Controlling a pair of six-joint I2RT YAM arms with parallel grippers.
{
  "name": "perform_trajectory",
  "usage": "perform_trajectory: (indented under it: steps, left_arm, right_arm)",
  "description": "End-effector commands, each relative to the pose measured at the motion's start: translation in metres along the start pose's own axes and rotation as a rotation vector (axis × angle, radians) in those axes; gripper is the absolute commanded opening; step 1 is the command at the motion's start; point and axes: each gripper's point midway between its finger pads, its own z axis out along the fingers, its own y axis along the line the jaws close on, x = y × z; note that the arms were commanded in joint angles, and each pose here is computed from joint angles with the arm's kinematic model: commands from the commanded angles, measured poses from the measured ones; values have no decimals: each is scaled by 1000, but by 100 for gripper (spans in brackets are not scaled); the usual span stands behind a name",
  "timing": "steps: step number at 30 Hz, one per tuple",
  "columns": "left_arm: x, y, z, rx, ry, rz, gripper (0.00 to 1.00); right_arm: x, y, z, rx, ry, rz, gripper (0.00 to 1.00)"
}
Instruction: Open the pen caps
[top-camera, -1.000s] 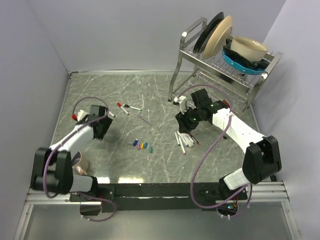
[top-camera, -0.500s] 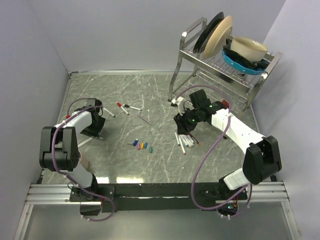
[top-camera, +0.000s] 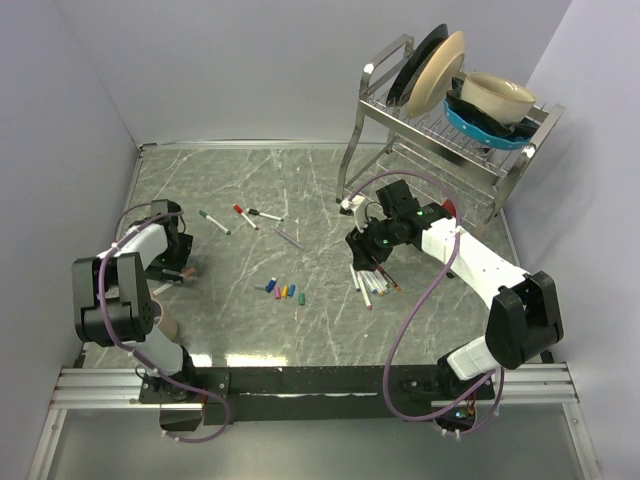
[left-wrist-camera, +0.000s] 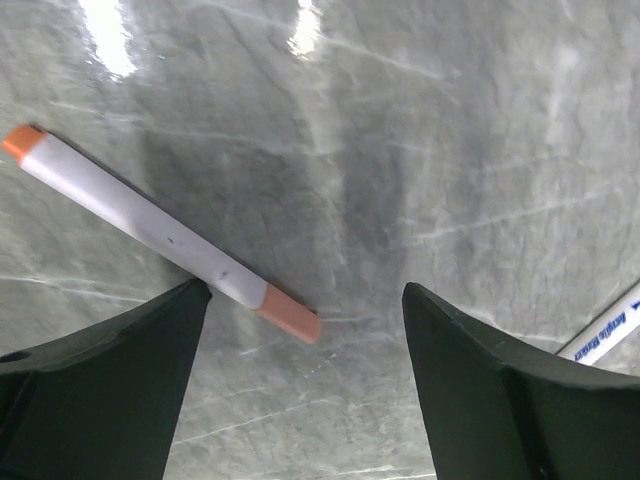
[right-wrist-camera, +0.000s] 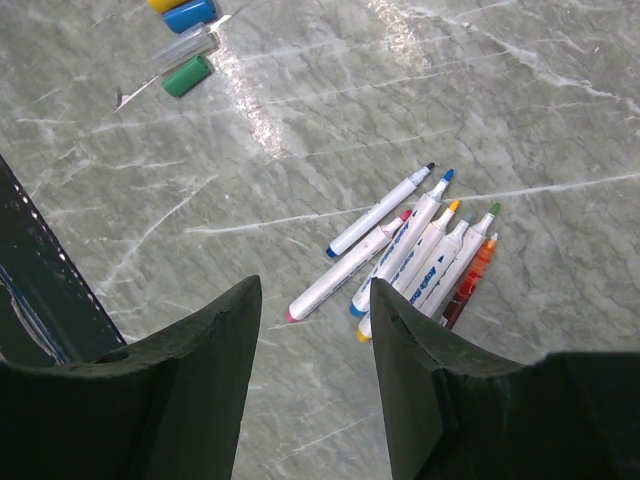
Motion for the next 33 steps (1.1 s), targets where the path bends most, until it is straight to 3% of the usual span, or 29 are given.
perform_trajectory:
  steps: [1,7,11,15,19,20,25,33]
  left_arm:
    - [-7,7,1,-17,15,-39,84]
    - [-19,11,4,-79,-2,-52,72]
    - [-19,15,8,-98,-4,-29,54]
    - [-12,16,11,-99,23,-12,42]
    - [-1,9,10,-27,74,-7,27]
    - [1,2,7,15,93,-2,19]
    - [14,-11,-1,132,148,57,14]
    - [67,-41,-22,317,185,375,8]
  right_arm:
    - [-4,3,-5,0,-21,-26,56]
    - [-4,5,-5,-2,-24,-30,56]
    - [-5,5,-6,-4,-29,-32,56]
    - [-5,6,-6,-7,-29,-33,56]
    - [-5,6,-6,-6,-32,-34,56]
    - [-5,6,-7,-6,-32,-34,56]
    - [-5,6,-6,-10,-32,-34,56]
    - [-4,6,-4,-13,-27,-33,56]
